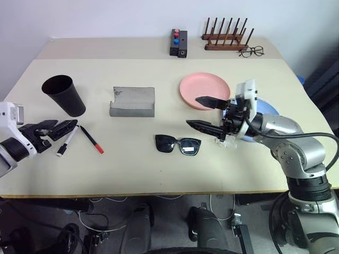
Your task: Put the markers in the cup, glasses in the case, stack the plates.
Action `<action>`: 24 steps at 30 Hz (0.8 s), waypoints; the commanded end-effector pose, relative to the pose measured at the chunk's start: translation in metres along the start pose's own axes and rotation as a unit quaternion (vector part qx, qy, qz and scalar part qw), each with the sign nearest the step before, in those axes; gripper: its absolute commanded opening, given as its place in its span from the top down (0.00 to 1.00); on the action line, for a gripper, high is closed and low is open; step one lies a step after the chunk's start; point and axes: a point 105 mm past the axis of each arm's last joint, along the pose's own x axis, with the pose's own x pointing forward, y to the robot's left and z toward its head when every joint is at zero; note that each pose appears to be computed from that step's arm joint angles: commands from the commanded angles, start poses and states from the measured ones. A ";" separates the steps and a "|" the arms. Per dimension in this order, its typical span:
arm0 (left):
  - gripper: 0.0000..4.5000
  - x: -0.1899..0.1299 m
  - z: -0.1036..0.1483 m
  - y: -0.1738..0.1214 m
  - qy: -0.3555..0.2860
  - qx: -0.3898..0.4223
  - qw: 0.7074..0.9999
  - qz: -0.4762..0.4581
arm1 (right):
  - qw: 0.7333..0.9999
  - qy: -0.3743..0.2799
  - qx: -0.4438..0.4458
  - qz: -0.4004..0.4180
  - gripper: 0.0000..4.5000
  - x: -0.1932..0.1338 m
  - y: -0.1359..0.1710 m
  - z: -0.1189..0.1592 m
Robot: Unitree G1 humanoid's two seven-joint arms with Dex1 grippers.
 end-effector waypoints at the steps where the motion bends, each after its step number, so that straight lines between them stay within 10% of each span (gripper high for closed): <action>1: 0.00 -0.008 0.010 0.018 0.012 0.022 0.998 0.055 | 0.999 -0.016 -0.052 0.003 0.04 0.005 0.003 0.019; 24: 0.00 0.034 -0.006 0.044 0.254 0.095 0.961 0.049 | 0.998 0.004 -0.051 -0.020 0.04 -0.009 0.005 0.008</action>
